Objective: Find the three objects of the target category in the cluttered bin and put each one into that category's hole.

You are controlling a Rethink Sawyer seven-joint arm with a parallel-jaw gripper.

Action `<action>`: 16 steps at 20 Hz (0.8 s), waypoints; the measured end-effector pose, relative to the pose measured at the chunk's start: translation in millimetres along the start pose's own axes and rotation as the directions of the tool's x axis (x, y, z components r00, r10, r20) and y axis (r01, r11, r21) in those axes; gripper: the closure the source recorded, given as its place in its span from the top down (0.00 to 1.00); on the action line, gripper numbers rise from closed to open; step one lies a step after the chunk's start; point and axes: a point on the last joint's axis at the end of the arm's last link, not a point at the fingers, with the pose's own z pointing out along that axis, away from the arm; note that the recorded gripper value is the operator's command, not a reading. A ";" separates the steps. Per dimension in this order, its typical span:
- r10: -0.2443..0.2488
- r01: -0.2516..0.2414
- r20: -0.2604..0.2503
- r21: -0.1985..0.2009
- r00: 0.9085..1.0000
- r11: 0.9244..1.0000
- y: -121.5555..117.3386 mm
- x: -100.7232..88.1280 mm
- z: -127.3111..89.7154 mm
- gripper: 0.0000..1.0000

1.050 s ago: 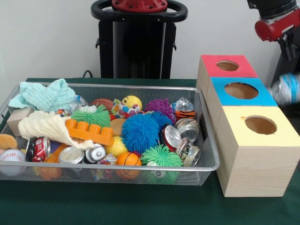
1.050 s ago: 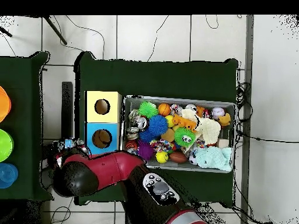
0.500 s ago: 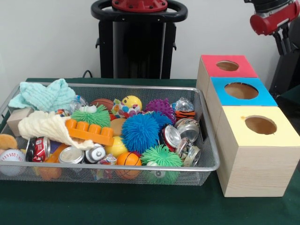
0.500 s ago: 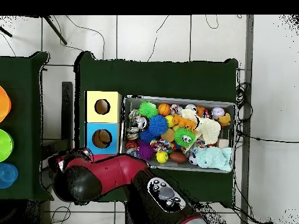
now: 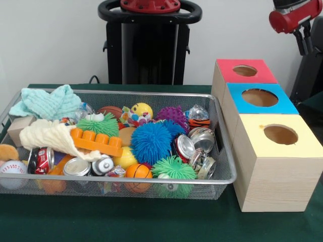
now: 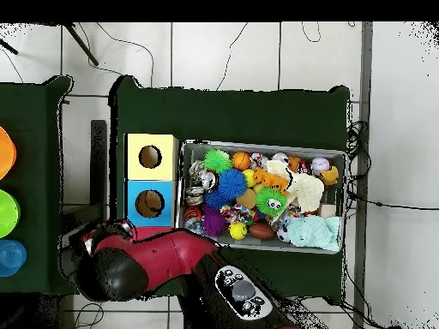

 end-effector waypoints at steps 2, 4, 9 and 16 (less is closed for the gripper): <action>-0.007 0.007 0.003 0.004 1.000 1.000 2.3 -0.9 -1.1 0.00; -0.014 0.014 0.005 0.008 1.000 1.000 4.2 -1.6 -2.0 0.00; -0.034 0.034 0.007 0.028 0.999 0.999 11.0 -1.5 -3.7 0.00; -0.041 0.041 -0.005 0.051 0.999 0.998 14.5 4.2 -1.2 0.00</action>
